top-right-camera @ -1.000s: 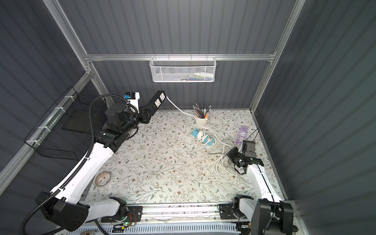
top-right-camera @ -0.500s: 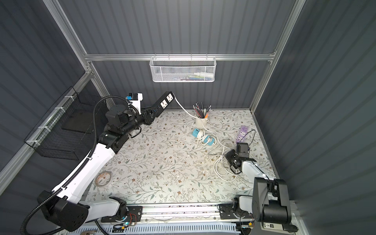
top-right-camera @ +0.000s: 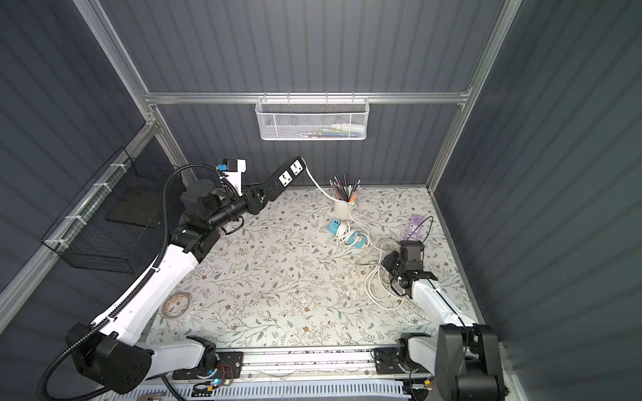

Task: Unwrap the cord wrapped around the power strip
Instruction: Unwrap the power cord from the power strip, then place the power strip at the center of the board.

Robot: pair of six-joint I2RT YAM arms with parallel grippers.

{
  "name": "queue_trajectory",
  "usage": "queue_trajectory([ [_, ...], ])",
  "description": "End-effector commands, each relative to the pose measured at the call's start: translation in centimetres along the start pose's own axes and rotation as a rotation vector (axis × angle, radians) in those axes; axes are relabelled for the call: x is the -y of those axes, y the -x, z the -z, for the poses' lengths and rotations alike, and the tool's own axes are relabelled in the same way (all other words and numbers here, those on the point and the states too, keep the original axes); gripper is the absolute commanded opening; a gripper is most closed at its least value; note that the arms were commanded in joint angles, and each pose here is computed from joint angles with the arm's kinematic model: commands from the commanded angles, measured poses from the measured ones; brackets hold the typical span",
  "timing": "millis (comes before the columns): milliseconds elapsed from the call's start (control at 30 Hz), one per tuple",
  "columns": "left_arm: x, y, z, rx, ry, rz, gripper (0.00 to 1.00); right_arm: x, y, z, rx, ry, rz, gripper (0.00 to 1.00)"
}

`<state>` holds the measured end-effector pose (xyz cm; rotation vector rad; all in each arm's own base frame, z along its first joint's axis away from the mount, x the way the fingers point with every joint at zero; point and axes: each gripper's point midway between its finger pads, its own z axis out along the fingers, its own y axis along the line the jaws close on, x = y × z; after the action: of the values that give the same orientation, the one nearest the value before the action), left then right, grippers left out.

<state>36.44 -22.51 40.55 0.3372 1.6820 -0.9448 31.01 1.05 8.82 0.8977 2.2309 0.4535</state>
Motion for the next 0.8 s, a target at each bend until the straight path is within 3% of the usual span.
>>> queue_trajectory([
  [0,0.9,1.4,-0.1,0.031,-0.046,-0.012,0.0,-0.6,1.1,2.5,0.035,-0.009,0.067,0.55],
  [133,0.5,1.0,-0.7,-0.028,-0.029,-0.005,0.0,-3.7,3.0,6.4,0.124,0.095,0.181,0.72],
  [333,0.4,0.1,-0.9,-0.148,-0.001,-0.001,0.0,-12.4,5.6,11.0,0.202,0.361,0.456,0.99],
  [600,1.1,-1.1,-0.4,-0.286,-0.013,0.026,0.0,-24.0,4.5,15.6,0.246,0.72,0.907,0.99],
  [767,1.6,-1.5,-0.3,-0.361,-0.031,0.038,0.0,-28.5,2.2,17.4,0.265,0.858,1.173,0.99],
])
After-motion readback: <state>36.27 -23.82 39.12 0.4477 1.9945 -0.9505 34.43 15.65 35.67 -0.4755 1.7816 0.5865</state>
